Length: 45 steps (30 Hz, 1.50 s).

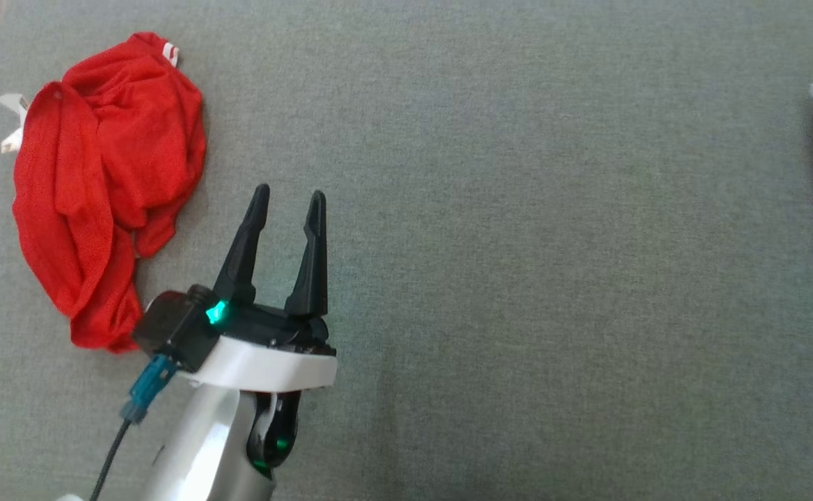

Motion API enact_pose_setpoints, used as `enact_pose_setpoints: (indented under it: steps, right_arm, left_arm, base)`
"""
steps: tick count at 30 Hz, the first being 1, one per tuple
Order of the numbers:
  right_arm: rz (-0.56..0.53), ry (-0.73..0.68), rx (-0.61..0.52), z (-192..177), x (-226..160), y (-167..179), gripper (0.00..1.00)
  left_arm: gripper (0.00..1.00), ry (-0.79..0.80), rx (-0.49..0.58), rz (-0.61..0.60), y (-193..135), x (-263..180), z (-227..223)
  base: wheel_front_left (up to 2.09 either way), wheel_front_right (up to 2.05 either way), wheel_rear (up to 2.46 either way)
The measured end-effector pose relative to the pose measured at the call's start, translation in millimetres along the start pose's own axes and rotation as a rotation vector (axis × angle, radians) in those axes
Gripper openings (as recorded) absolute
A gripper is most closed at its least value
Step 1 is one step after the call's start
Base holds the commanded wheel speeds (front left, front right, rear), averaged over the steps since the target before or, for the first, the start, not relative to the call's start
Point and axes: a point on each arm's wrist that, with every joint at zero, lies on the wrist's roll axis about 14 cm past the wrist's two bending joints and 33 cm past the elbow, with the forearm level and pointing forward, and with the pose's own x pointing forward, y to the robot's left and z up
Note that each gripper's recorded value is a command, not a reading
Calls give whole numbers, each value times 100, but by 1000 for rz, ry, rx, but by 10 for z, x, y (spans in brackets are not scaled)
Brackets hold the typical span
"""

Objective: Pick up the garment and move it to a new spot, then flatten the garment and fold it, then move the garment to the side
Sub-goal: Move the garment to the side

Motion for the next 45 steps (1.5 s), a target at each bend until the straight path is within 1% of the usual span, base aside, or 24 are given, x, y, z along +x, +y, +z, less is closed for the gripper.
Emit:
enact_pose_setpoints:
  steps: [3, 7, 8, 9, 12, 15, 17, 19, 23, 26, 29, 31, 34, 35, 40, 42, 45]
  right_arm:
    - [-30, 25, 11, -56, 28, -170, 0]
    - [-36, 29, 12, -40, 44, -212, 0]
    - [-42, 26, 24, -39, 41, -234, 76]
    - [-49, 23, 39, -36, 32, -259, 100]
    - [-66, -3, 65, 23, -14, -329, 100]
    - [-86, -77, 117, 202, -81, -384, 100]
    - [-92, -179, 198, 448, -139, -372, 100]
    - [-90, -318, 294, 784, -233, -326, 100]
    - [-57, -574, 465, 1411, -537, -161, 100]
    - [-46, -711, 600, 1671, -819, -108, 100]
    - [-33, -773, 746, 1678, -1037, 12, 100]
    - [-7, -771, 823, 1599, -1137, 215, 100]
    - [42, -757, 900, 1492, -1289, 579, 100]
    - [55, -757, 932, 1420, -1394, 719, 100]
    - [65, -756, 890, 1248, -1556, 888, 100]
    - [84, -732, 863, 1133, -1602, 1040, 100]
    - [99, -738, 887, 1060, -1712, 1139, 100]
  left_arm:
    - [100, -3, -1, 10, 36, 34, 4]
    - [100, 3, -2, 6, 31, 58, -21]
    - [100, 3, -2, 4, 24, 66, -22]
    - [100, 0, -2, 0, 16, 78, -14]
    - [100, -12, 0, -10, -14, 101, 28]
    - [100, -24, 8, -21, -50, 104, 75]
    - [100, -37, 12, -29, -83, 103, 126]
    - [100, -53, 20, -31, -95, 94, 185]
    - [100, -82, 26, -39, -141, 64, 291]
    - [100, -91, 28, -44, -182, 7, 321]
    - [100, -96, 30, -57, -248, -53, 343]
    - [100, -103, 29, -59, -268, -95, 370]
    - [100, -110, 28, -61, -294, -165, 396]
    - [100, -109, 26, -65, -321, -213, 389]
    - [100, -98, 23, -72, -356, -311, 353]
    - [100, -87, 19, -76, -372, -356, 313]
    - [100, -46, 6, -59, -331, -423, 180]
  base:
    - [0, 0, 0]
    - [0, 0, 0]
    - [0, 0, 0]
    - [0, 0, 0]
    - [0, 0, 0]
    - [0, 0, 0]
    - [0, 0, 0]
    - [0, 0, 0]
    - [0, 0, 0]
    - [0, 0, 0]
    - [0, 0, 0]
    - [0, 0, 0]
    - [0, 0, 0]
    - [0, 0, 0]
    - [0, 0, 0]
    - [0, 0, 0]
    - [0, 0, 0]
